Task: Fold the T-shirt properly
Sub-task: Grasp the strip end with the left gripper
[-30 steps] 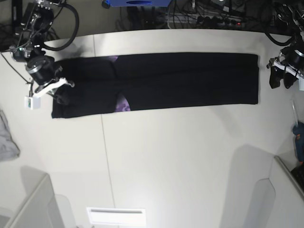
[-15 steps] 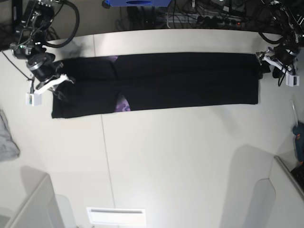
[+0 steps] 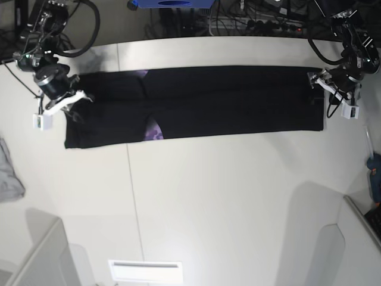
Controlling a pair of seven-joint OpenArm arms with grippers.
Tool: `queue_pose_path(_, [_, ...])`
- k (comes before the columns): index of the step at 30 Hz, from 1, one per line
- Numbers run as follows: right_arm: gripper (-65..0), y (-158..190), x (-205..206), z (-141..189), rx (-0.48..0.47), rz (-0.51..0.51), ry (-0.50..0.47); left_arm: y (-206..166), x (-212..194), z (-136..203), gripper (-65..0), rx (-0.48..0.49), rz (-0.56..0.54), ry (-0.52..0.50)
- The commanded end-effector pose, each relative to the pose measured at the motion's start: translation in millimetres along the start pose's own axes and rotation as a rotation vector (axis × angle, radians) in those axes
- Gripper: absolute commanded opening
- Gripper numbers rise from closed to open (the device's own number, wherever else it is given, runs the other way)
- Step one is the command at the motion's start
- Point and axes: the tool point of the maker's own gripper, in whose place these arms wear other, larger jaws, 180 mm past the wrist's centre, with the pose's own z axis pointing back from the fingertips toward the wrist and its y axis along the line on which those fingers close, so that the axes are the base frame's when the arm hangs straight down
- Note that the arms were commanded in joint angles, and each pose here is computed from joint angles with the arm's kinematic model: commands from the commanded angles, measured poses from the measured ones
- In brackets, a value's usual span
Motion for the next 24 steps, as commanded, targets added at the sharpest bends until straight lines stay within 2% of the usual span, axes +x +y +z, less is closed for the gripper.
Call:
queue_pose_path(1, [-65.0,3.3,15.1,2.8,0.013,0.017,-0.049,0.4,0.7,0.6,-9.1,0.005,-0.012,0.008])
queue_pose_path(3, [-65.0,3.6,14.8,2.7,0.014,0.016,-0.049,-1.4,-0.2,-0.4,-13.0,0.001,-0.011,0.009])
queue_pose_path(4, [-65.0,3.6,14.8,2.7,0.014,0.016,-0.049,-1.7,-0.9,-0.8,-18.1,0.0,-0.009,0.01])
queue_pose_path(11, [-65.0,3.4,14.2,2.9,0.013,0.016,-0.047,5.0,-17.6,-7.3,-63.4,-0.003,0.04,0.051])
queue_pose_path(12, [-65.0,3.4,14.2,2.9,0.013,0.016,-0.047,5.5,-19.9,-8.0,-65.0,-0.004,0.046,0.056])
queue_pose_path(19, [-65.0,3.4,14.2,2.9,0.013,0.016,-0.047,7.7,-10.9,-1.2,-65.0,0.011,0.02,0.033])
queue_pose_path(24, [-65.0,2.3,10.6,3.8,0.01,0.013,-0.039,17.6,15.1,20.3,-65.0,0.065,-0.03,-0.039])
